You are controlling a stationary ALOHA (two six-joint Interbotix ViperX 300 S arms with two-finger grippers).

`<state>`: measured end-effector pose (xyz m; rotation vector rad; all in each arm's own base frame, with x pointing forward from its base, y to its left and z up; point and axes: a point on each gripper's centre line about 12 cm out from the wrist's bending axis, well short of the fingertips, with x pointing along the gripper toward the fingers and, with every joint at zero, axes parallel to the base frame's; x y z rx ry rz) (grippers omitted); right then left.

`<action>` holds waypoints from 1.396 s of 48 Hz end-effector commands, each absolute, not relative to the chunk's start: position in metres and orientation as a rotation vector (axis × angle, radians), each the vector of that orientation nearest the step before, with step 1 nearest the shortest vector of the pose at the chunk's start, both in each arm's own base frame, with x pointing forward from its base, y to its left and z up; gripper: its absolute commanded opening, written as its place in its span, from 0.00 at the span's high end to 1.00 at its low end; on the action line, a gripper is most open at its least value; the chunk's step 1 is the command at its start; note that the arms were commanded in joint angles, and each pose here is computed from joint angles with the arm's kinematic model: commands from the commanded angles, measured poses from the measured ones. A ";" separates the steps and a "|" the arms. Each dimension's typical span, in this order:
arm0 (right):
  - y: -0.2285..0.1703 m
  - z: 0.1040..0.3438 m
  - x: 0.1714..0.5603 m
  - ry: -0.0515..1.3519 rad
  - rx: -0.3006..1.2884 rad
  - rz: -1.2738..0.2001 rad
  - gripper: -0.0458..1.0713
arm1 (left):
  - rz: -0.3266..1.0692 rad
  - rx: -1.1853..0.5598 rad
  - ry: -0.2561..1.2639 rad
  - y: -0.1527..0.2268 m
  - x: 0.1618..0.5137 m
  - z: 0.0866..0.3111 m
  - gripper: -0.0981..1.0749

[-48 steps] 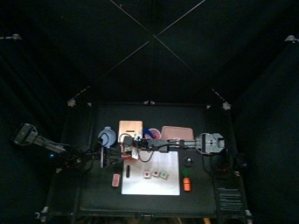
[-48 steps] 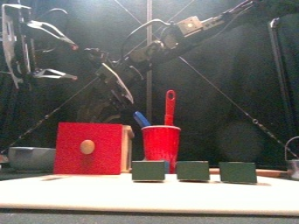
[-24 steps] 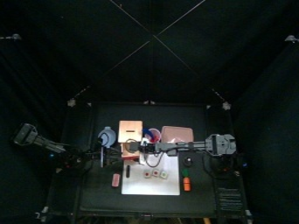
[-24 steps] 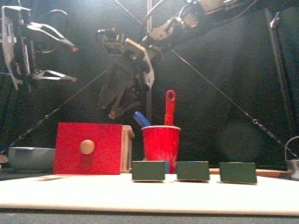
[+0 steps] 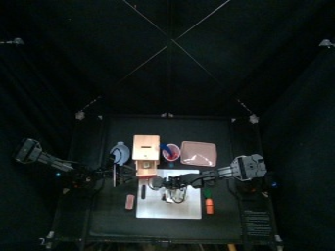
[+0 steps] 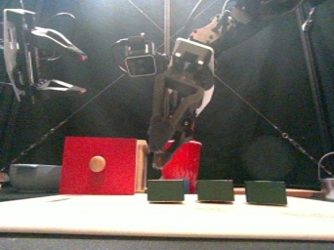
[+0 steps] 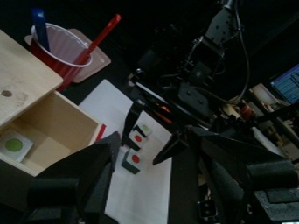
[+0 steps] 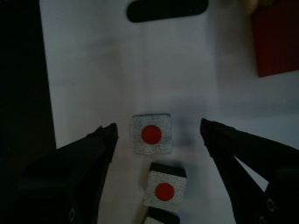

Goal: Place cut sushi roll in open drawer

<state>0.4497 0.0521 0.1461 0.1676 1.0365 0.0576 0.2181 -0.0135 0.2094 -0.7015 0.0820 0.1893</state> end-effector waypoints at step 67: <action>-0.066 0.225 0.548 0.679 0.026 -0.129 0.26 | 0.191 -0.705 0.075 -0.012 0.220 0.214 0.11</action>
